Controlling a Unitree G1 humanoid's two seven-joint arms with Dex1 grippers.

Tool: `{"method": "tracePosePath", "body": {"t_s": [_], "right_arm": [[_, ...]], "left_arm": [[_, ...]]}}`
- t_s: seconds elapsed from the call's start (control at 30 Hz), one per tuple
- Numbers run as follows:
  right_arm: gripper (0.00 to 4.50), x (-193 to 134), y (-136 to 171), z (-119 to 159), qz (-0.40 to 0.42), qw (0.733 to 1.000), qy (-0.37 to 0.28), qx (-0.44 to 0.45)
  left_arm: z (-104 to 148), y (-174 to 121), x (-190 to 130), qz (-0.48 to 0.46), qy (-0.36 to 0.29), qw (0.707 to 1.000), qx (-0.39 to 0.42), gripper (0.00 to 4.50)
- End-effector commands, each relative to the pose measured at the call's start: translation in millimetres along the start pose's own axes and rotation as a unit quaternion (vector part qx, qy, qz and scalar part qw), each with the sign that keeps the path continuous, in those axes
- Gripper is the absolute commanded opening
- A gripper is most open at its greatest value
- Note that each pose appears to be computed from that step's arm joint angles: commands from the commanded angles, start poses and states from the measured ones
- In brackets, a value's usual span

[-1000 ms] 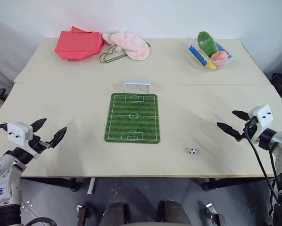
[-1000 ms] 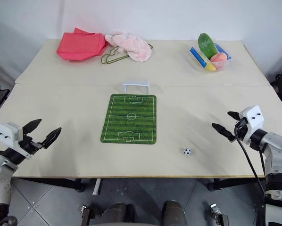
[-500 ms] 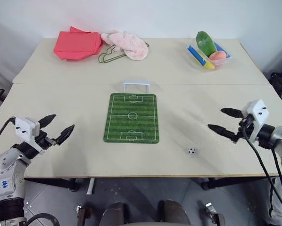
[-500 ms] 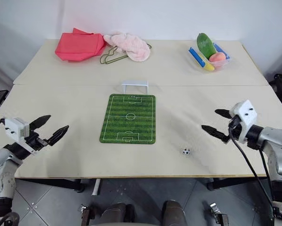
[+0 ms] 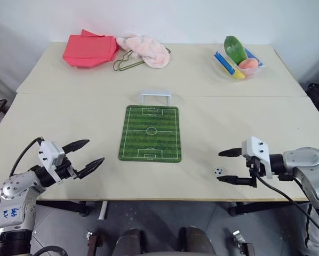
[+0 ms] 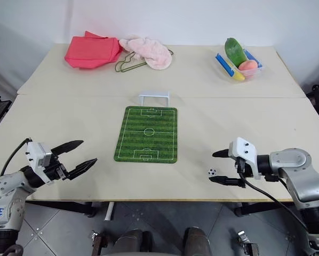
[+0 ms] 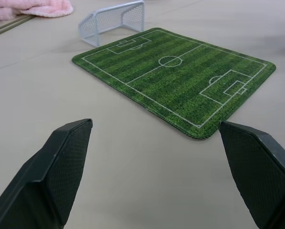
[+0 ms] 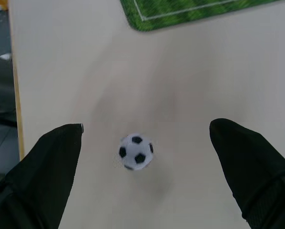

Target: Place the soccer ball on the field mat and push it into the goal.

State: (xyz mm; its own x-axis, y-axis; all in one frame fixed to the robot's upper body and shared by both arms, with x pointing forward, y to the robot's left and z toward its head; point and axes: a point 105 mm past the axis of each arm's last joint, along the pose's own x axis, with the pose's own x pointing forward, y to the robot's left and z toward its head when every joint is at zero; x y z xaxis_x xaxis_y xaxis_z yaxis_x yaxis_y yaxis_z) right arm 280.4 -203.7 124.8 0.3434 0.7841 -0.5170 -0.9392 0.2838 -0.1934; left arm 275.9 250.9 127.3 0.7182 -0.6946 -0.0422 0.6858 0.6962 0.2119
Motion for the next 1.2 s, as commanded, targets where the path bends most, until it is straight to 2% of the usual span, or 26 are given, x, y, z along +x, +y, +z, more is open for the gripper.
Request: {"method": "tracePosePath", "body": {"t_s": [0.03, 0.3, 0.33, 0.43, 0.7, 0.97, 1.1, 1.2], "right_arm": [[4.47, 4.2, 1.9, -5.3, 0.024, 0.999, 0.017, -0.025], [4.47, 22.3, -4.7, -26.6, 0.026, 0.999, 0.026, -0.015], [4.3, 24.1, -5.0, -25.9, 0.025, 0.999, 0.018, -0.013], [3.61, 26.3, -4.4, -23.9, 0.028, 1.0, 0.005, -0.013], [0.91, 28.0, -5.0, -15.5, 0.027, 0.999, -0.008, -0.028], [0.85, 21.0, -9.4, 8.0, 0.007, 0.998, -0.04, -0.038], [0.85, 23.0, -15.7, 33.0, -0.009, 0.996, -0.074, -0.042], [0.85, 43.3, -8.8, 73.1, 0.018, 0.991, -0.124, -0.051]], "left_arm": [[3.1, -5.9, -8.9, 0.0, 0.003, 1.0, 0.013, 4.5], [4.2, -8.0, -13.6, 0.014, 0.005, 1.0, 0.015, 4.5], [4.7, -7.3, -14.5, 0.017, 0.005, 1.0, 0.016, 4.5], [5.8, -6.1, -17.1, 0.022, 0.006, 1.0, 0.018, 4.5], [4.3, -4.8, -18.5, 0.028, 0.007, 0.999, 0.019, 4.5], [0.5, -5.8, -14.6, 0.032, 0.001, 0.999, 0.015, 4.5], [-1.2, -8.5, -13.1, 0.026, -0.001, 1.0, 0.011, 4.5], [-3.9, -10.2, -12.6, 0.006, -0.003, 1.0, 0.008, 4.5]]}}
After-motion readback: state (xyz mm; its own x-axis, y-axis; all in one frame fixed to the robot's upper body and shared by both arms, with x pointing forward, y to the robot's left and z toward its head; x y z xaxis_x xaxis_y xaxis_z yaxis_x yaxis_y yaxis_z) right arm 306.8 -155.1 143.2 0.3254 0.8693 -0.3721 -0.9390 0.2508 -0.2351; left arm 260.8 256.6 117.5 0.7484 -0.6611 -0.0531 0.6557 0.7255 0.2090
